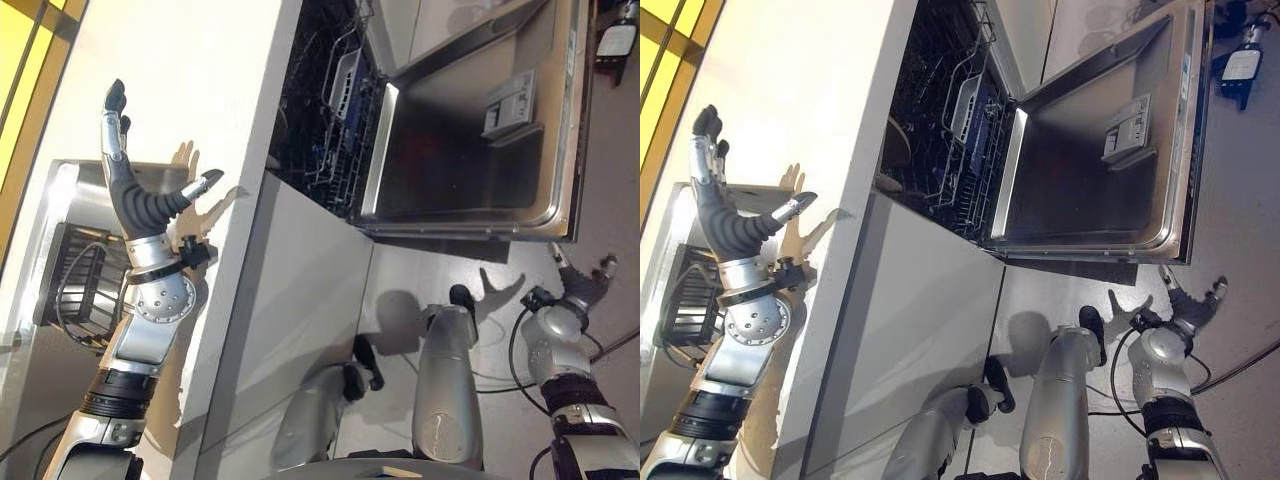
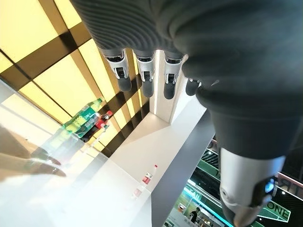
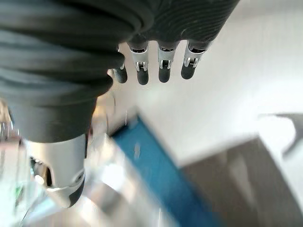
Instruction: Pick up plates and place into dishwasher.
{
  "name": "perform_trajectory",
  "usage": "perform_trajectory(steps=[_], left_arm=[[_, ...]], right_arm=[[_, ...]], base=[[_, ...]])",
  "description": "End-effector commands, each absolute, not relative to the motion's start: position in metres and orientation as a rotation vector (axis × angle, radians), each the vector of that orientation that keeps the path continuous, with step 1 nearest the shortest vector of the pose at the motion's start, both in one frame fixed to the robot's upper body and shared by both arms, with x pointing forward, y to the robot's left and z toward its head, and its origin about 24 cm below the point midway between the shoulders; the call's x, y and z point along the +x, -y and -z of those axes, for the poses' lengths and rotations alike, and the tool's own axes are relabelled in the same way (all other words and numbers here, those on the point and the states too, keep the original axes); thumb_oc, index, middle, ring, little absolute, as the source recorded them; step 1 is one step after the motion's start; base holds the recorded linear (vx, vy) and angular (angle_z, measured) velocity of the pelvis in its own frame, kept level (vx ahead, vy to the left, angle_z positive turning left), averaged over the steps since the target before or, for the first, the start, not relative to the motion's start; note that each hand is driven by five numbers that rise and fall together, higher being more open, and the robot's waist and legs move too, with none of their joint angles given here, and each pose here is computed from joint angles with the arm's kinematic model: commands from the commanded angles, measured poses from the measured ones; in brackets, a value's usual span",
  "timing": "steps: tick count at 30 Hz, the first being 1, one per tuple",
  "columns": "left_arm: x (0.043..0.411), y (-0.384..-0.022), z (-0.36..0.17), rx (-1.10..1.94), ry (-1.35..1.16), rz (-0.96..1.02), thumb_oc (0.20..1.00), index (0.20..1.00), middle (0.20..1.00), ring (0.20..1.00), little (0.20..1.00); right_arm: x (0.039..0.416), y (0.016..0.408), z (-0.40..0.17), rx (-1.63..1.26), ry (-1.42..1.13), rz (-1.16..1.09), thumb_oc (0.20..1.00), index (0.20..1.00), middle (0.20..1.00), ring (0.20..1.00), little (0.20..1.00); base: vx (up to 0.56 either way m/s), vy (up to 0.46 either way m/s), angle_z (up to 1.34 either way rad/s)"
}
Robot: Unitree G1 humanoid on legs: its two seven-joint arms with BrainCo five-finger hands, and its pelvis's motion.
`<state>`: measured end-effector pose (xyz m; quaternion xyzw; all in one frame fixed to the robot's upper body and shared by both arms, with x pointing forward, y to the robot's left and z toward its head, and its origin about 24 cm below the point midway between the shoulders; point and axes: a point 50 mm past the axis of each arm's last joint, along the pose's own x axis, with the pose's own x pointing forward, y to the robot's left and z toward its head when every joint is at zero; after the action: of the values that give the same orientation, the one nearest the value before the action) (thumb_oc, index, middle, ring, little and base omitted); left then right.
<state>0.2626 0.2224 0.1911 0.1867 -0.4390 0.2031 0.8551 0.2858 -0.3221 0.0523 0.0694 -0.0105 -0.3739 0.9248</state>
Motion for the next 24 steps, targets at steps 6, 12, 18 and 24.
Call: perform_trajectory(steps=[6, 12, 18, 24], left_arm=[[0.268, -0.215, -0.206, 0.367, 0.962, -0.41, 1.0, 1.0, 1.0, 1.0, 1.0], [0.27, -0.21, -0.215, 0.383, 0.995, -0.382, 1.0, 1.0, 1.0, 1.0, 1.0], [0.269, -0.209, -0.215, 0.373, 0.987, -0.356, 1.0, 1.0, 1.0, 1.0, 1.0], [0.27, -0.213, -0.218, 0.348, 0.984, -0.369, 1.0, 1.0, 1.0, 1.0, 1.0]], right_arm=[[0.336, 0.319, -0.139, 0.09, 0.215, 0.369, 1.0, 1.0, 1.0, 1.0, 1.0], [0.355, 0.316, -0.174, 0.158, 0.248, 0.24, 1.0, 1.0, 1.0, 1.0, 1.0], [0.368, 0.298, -0.21, 0.151, 0.318, 0.122, 1.0, 1.0, 1.0, 1.0, 1.0], [0.371, 0.261, -0.212, 0.132, 0.319, -0.05, 1.0, 1.0, 1.0, 1.0, 1.0]], base=[[-0.06, -0.106, 0.05], [-0.04, -0.068, 0.0], [0.0, -0.007, -0.02], [0.03, 0.05, -0.15]])
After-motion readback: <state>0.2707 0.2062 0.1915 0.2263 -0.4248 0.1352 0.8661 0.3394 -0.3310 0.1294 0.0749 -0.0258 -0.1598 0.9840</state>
